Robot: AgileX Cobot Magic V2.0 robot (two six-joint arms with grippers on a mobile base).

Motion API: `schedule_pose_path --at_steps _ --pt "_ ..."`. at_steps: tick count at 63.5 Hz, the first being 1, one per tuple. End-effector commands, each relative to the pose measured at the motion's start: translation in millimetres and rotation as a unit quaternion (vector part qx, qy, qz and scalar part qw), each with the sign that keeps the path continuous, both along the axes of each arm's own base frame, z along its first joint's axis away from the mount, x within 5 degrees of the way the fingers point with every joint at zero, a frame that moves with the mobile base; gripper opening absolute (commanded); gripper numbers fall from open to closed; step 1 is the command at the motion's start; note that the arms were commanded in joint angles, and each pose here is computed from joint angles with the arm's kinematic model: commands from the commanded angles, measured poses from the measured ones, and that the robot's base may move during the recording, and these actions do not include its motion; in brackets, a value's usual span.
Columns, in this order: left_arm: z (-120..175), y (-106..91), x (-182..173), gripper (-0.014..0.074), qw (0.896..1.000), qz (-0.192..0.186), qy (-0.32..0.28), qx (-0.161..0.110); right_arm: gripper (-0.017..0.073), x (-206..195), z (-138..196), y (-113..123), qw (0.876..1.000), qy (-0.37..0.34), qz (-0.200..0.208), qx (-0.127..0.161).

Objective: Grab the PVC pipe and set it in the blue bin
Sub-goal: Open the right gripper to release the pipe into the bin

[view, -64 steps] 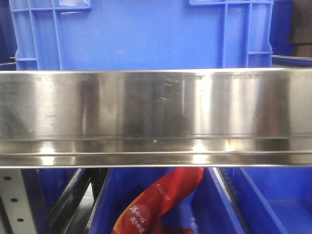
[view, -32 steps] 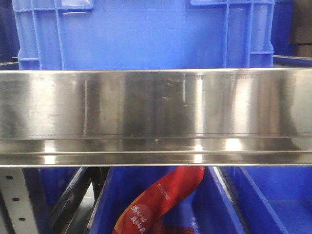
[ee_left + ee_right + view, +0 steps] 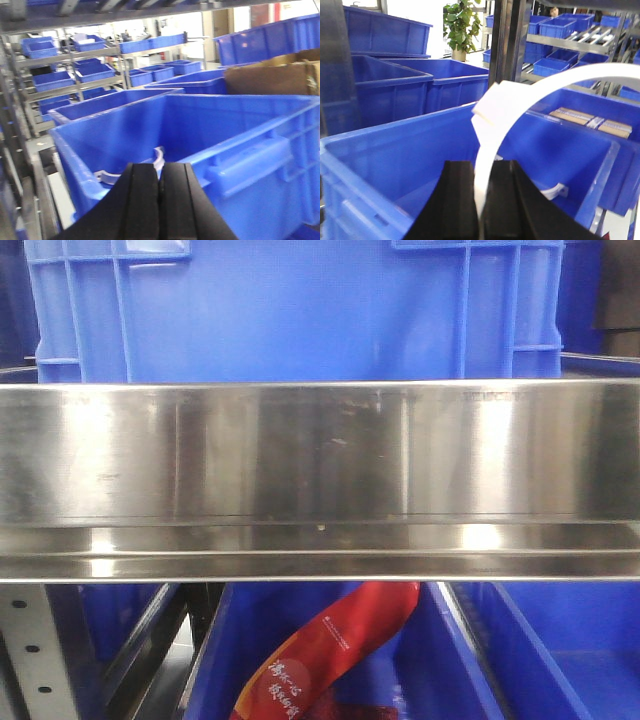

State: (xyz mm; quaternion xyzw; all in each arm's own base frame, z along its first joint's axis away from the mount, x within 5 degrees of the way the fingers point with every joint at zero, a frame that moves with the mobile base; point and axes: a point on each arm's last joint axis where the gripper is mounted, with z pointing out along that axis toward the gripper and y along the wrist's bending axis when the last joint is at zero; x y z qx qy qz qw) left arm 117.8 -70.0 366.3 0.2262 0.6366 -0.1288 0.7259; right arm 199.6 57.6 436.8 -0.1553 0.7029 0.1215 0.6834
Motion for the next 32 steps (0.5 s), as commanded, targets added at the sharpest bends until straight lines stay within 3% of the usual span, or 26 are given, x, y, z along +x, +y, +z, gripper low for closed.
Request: schedule_pose_path --at_steps 1,23,32 --pt "2 3.5 0 -0.0111 1.0 0.014 -0.004 -0.013 -0.0155 15 0 2 1.0 -0.004 -0.011 -0.005" --pt "4 5.2 1 -0.0111 1.0 0.025 -0.015 -0.008 -0.0143 63 -7 9 0.999 0.016 -0.025 -0.016" --pt "5 7.7 2 -0.0111 0.999 0.039 -0.022 -0.014 -0.0006 74 -14 11 0.999 0.028 -0.027 -0.02"
